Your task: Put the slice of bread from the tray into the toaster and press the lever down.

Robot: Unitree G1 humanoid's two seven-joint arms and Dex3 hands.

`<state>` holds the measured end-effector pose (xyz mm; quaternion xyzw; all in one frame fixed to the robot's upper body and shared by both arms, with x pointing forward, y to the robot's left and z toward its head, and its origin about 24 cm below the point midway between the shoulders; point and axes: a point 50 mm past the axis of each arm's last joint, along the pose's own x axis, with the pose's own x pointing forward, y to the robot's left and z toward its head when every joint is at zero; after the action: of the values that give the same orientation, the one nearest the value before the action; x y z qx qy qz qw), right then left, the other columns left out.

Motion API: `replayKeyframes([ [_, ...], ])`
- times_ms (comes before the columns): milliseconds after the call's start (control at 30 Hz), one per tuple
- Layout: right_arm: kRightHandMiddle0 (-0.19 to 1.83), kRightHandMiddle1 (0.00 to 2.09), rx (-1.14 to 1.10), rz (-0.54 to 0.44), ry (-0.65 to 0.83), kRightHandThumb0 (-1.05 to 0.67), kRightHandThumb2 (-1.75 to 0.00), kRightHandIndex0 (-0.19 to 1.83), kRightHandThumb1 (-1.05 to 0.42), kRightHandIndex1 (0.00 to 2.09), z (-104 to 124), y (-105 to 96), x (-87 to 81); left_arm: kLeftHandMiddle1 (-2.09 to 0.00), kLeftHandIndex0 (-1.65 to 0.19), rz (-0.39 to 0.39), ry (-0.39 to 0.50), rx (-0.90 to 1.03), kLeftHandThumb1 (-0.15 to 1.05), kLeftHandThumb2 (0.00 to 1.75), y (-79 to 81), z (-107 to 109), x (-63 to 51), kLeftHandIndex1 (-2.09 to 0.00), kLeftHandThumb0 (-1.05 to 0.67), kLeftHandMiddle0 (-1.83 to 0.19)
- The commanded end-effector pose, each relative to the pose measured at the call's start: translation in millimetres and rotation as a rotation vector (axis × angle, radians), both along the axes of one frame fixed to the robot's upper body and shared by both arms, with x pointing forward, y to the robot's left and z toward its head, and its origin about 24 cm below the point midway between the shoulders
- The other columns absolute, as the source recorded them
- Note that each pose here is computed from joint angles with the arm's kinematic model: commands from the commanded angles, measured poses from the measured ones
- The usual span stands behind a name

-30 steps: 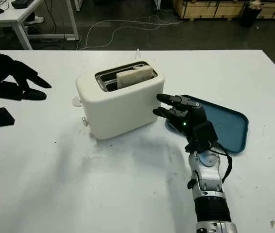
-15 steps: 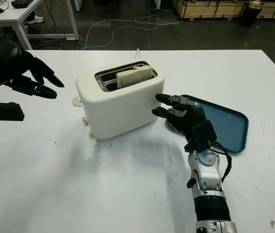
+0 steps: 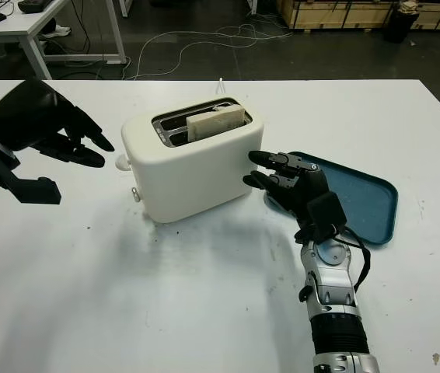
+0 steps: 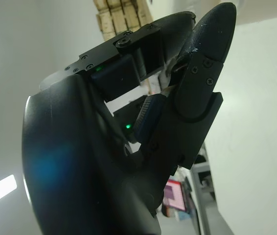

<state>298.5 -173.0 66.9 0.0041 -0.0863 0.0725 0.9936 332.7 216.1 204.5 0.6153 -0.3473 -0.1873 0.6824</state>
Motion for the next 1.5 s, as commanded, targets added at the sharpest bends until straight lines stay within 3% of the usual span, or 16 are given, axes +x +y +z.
replayKeyframes([
  [0, 1.13, 0.00, -0.004, -0.006, -0.009, -0.52, -0.01, 1.24, -0.90, 0.05, 1, 1, -1.3, -0.94, -1.47, -0.013, -0.019, 0.002, 0.72, 0.00, -2.4, 4, 1.9, 0.00, -0.82, -1.35],
  [1167, 1.13, 0.00, 0.004, 0.001, -0.009, -0.54, 0.00, 1.25, -0.91, 0.02, 0, 2, -2.0, -0.95, -1.43, -0.098, 0.006, 0.042, 0.67, 0.00, -19.6, 8, 1.2, 0.00, -0.60, -1.29],
  [1467, 1.12, 0.00, 0.018, 0.017, -0.021, -0.56, -0.08, 1.26, -0.92, 0.02, -1, 2, -2.6, -1.00, -1.44, -0.094, 0.008, 0.053, 0.64, 0.00, -22.1, 5, -0.9, 0.00, -0.55, -1.26],
])
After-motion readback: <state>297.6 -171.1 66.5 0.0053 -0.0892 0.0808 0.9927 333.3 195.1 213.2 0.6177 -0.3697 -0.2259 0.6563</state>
